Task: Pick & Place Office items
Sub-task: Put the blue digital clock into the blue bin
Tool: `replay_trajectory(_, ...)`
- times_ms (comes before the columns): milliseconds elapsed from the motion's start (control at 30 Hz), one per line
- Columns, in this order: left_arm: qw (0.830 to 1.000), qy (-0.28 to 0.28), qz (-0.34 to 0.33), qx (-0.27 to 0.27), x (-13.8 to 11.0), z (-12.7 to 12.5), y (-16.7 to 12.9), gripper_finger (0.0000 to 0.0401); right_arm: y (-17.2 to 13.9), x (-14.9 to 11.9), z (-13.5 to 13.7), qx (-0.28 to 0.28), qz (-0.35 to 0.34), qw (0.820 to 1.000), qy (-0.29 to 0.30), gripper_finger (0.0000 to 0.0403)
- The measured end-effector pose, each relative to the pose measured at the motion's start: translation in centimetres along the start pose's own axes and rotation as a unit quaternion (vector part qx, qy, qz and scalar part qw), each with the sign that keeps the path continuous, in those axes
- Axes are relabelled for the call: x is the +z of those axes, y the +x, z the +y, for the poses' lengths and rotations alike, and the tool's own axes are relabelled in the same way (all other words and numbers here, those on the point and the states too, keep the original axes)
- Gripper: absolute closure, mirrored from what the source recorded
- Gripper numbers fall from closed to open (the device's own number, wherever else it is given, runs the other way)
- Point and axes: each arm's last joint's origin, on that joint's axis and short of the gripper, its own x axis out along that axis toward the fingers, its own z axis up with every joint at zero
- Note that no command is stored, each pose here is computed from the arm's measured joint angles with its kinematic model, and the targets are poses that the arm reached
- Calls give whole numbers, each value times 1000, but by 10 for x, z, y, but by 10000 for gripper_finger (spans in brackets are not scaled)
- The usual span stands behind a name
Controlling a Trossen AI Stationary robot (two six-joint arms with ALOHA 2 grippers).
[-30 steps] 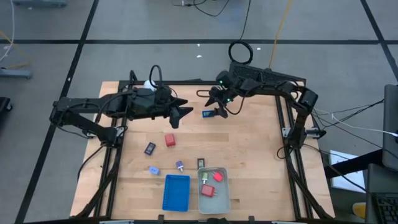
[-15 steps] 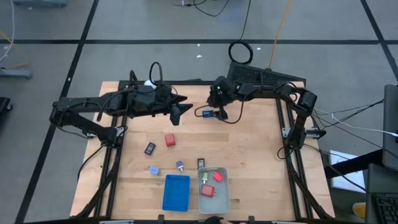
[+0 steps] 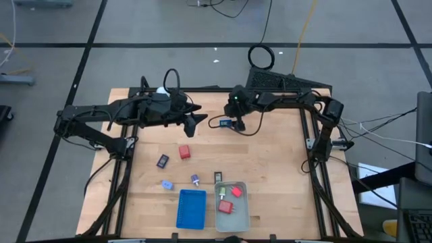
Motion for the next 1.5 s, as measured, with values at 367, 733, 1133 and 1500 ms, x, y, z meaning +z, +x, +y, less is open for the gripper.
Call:
replay_trajectory(367, 1000, 1, 4, 2, -1, 0, 0, 160, 5, -2, 11, -4, 5, 1000, 21, 90)
replay_trajectory(733, 1000, 5, 8, 0, -1, 0, 0, 160, 15, -22, 21, -22, -4, 999, 49, 90)
replay_trajectory(1133, 1000, 5, 11, 2, -2, 1, 0, 160, 17, -14, 27, 6, -56, 997, 54, 90)
replay_trajectory(1500, 1000, 5, 17, 4, -3, 1, 0, 160, 39, -29, 30, 15, -32, 997, 68, 90)
